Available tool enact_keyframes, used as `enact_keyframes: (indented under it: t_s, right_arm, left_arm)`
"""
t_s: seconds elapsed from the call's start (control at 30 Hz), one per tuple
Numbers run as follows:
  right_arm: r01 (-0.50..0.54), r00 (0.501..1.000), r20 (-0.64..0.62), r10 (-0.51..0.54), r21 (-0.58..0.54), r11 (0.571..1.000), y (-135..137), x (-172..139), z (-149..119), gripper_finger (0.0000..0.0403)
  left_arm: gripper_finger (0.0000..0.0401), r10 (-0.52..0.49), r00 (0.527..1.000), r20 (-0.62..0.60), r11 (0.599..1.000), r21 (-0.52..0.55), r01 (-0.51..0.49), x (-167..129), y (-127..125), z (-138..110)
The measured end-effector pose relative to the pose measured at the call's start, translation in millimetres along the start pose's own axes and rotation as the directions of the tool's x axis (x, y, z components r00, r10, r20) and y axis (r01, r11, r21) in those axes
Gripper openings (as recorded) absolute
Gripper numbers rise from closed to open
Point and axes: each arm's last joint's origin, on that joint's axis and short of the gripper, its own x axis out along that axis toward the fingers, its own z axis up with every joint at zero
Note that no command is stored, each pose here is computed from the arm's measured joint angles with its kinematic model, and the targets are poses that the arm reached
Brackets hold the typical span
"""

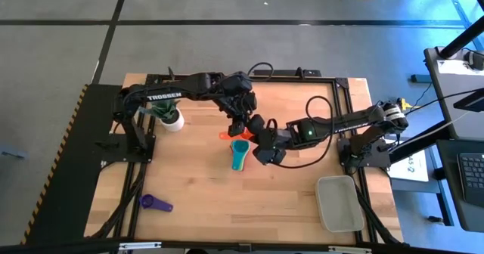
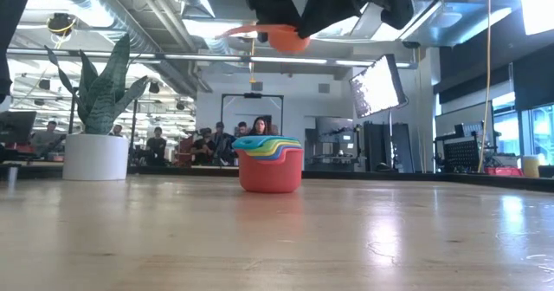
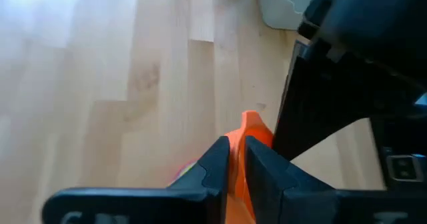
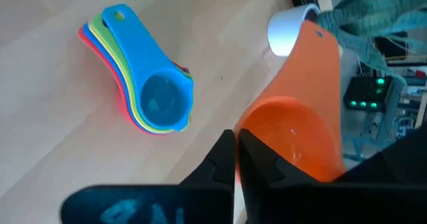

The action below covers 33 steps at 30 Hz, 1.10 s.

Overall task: Nest measuring cups in basket
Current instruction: Stack the orange measuring cup on top of the light blue measuring cup

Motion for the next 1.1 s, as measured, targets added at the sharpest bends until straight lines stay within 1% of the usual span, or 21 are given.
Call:
enact_keyframes:
  t_s: [0.1,0.2,0.3,0.4,0.47,0.67,0.73,0.83,0.97,1.03,1.1]
  right_arm:
    - [-0.008,1.000,-0.013,0.008,0.012,1.000,0.5,-0.3,-1.4,0.0000]
    - [-0.010,1.000,-0.014,0.010,0.014,1.000,0.3,-1.0,-1.9,0.0000]
    - [-0.038,0.999,0.013,0.038,0.015,0.999,0.6,-0.8,-2.2,0.0000]
    - [-0.054,0.998,0.018,0.053,0.017,0.998,0.5,3.2,-3.0,0.0000]
    - [-0.057,0.998,0.017,0.057,0.017,0.998,0.5,4.8,-3.5,0.0000]
    - [-0.072,0.997,0.038,0.071,0.022,0.997,0.4,4.4,-3.3,0.0001]
    - [-0.091,0.994,0.058,0.089,0.030,0.995,1.1,4.2,-2.7,0.0001]
    - [-0.137,0.987,0.093,0.133,0.040,0.990,3.1,3.9,-2.1,0.0001]
    - [-0.167,0.982,0.098,0.163,0.038,0.985,5.5,4.8,-2.4,0.0001]
    - [-0.182,0.977,0.118,0.177,0.033,0.983,5.9,4.6,-1.7,0.0001]
    - [-0.198,0.971,0.141,0.192,0.030,0.980,6.1,5.9,-0.7,0.0000]
  left_arm:
    - [0.0057,0.057,0.998,-0.003,0.998,0.020,-0.057,-1.5,0.5,-0.5]
    - [0.0072,0.082,0.997,-0.003,0.996,0.027,-0.082,-7.7,-1.1,-1.5]
    - [0.0080,0.065,0.998,-0.004,0.998,0.022,-0.065,-9.1,-2.2,-2.1]
    - [0.0081,0.021,0.999,0.041,0.999,0.039,-0.023,-14.6,-6.2,2.1]
    - [0.0080,0.012,0.999,0.029,0.999,0.035,-0.013,-14.3,-6.5,0.9]
    - [0.0079,0.018,1.000,0.022,0.999,0.031,-0.019,-13.5,-4.9,0.1]
    - [0.0079,0.043,0.999,0.020,0.998,0.038,-0.044,-13.8,-3.6,-0.1]
    - [0.0079,0.101,0.995,0.002,0.994,0.049,-0.101,-25.3,-2.4,-4.0]
    - [0.0079,0.214,0.976,0.037,0.973,0.078,-0.216,-53.6,-2.8,-6.4]
    - [0.0079,0.251,0.966,0.056,0.963,0.085,-0.255,-68.8,-5.2,-8.6]
    - [0.0079,0.264,0.960,0.092,0.956,0.109,-0.273,-83.2,-10.5,-9.5]
